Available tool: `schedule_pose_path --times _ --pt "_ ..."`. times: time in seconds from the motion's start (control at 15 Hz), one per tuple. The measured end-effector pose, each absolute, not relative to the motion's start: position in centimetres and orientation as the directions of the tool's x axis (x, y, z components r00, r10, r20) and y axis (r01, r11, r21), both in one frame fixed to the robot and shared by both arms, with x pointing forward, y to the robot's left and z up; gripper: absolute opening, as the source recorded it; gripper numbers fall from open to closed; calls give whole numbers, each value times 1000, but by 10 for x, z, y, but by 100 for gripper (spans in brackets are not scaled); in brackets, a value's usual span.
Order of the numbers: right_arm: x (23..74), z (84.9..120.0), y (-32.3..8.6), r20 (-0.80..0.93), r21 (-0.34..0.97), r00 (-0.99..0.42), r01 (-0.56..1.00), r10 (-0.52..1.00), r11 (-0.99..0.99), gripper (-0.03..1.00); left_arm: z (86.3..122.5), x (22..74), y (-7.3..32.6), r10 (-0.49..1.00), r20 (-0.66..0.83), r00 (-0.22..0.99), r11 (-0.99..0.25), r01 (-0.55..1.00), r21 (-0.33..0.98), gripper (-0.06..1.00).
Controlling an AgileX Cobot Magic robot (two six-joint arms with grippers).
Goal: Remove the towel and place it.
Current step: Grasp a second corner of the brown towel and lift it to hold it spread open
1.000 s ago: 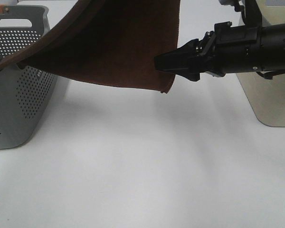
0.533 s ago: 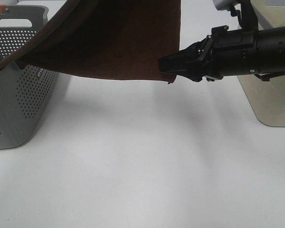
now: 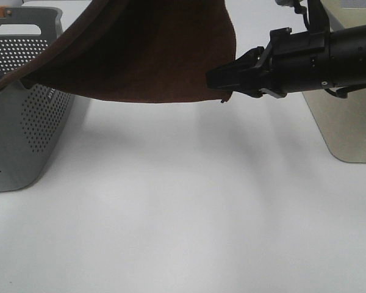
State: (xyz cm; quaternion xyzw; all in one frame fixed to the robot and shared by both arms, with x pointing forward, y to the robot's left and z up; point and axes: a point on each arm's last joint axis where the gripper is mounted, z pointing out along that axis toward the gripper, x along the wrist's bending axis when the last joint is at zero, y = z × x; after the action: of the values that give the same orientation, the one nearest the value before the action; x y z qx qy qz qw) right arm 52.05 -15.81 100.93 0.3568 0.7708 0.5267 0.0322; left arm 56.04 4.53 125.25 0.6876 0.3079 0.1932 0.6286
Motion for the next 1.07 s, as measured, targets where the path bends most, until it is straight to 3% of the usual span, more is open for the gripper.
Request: schedule_pose_path --times 0.27,0.53,0.67,0.73,0.8,1.07 --pt "529 1037 -158 411 660 -657 693 632 292 0 1213 601 50 738 -175 652 -35 297 954 0" --pt "531 1089 -177 290 527 -537 780 792 336 0 1151 645 56 797 -262 544 -42 483 875 0" --pt "535 1116 -190 172 511 -456 799 873 317 0 1145 649 55 800 -268 537 -39 493 869 0" --pt "537 1129 -196 111 508 -419 803 901 311 0 1155 646 57 798 -267 539 -22 470 883 0" --pt "539 1161 -209 -10 541 -355 785 935 303 0 1186 634 67 796 -251 550 18 393 919 0" --pt "541 1216 -220 -135 675 -281 676 950 295 0 1258 608 102 806 -213 552 106 220 970 0"
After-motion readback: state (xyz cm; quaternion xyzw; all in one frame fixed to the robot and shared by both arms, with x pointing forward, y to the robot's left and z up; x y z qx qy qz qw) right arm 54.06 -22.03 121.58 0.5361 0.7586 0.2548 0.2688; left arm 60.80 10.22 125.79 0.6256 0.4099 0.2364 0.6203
